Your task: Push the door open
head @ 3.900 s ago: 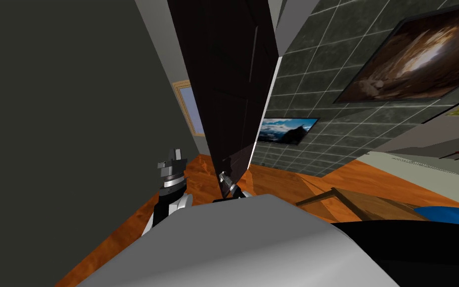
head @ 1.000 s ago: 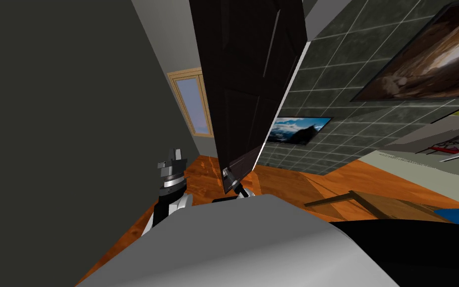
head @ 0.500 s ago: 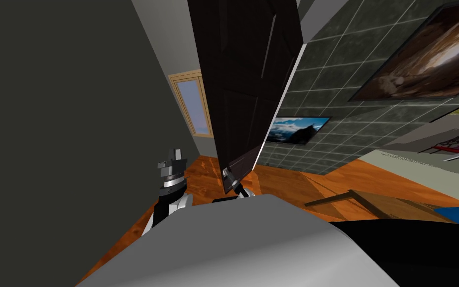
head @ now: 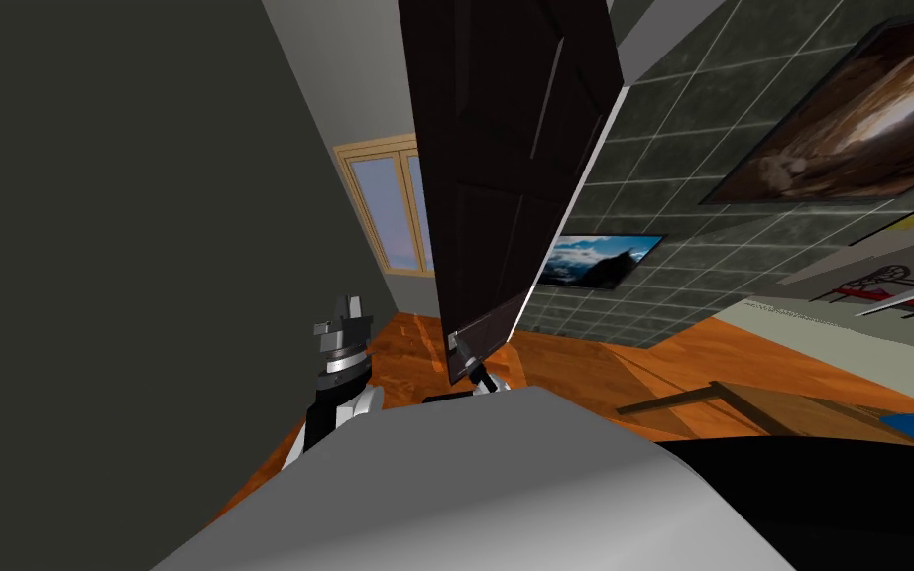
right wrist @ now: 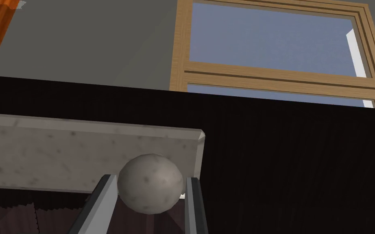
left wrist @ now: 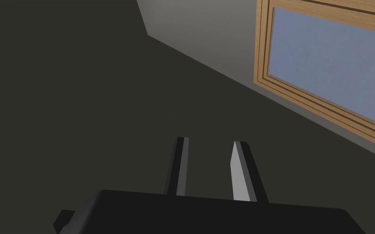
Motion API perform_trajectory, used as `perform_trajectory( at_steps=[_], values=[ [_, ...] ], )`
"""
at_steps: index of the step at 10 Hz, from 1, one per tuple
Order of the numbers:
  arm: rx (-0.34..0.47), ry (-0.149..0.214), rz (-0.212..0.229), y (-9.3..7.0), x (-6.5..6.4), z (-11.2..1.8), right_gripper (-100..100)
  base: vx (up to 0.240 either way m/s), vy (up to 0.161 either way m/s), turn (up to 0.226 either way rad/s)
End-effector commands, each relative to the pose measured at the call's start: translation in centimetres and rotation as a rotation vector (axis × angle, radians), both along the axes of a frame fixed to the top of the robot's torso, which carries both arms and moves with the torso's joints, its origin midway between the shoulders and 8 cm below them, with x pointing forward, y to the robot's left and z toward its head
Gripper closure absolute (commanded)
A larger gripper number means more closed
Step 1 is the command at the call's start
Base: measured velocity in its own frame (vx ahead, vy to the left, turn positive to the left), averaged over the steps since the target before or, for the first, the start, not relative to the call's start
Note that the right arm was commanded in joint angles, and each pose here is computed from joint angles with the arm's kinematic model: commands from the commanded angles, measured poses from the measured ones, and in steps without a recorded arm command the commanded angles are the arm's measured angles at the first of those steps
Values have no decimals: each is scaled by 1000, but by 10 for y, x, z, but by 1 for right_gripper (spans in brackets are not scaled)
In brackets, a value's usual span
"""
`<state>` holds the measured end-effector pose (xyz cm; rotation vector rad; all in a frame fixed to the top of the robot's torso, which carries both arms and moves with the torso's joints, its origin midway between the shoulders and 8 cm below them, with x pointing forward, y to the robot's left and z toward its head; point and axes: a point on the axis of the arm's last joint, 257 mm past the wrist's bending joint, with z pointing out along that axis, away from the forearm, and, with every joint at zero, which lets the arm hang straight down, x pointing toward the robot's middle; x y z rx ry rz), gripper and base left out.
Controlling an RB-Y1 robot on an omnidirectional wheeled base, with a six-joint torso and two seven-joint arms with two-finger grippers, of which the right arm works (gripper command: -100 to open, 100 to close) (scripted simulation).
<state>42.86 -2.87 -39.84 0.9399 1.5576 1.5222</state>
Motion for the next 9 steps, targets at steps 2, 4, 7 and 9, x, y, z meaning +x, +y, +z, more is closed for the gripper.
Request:
perform_trajectory(
  at_steps=[2, 4, 7, 9],
  values=[
    [1, -6, -47, -18, 13, 3, 100, 123, 154, -59],
    [8, -5, -83, -27, 20, 5, 100, 138, 182, -71],
    [9, 7, -104, -32, 21, 1, 100, 130, 143, -65],
    [0, -2, -145, -54, 29, 2, 100, 153, 139, -61]
  ],
)
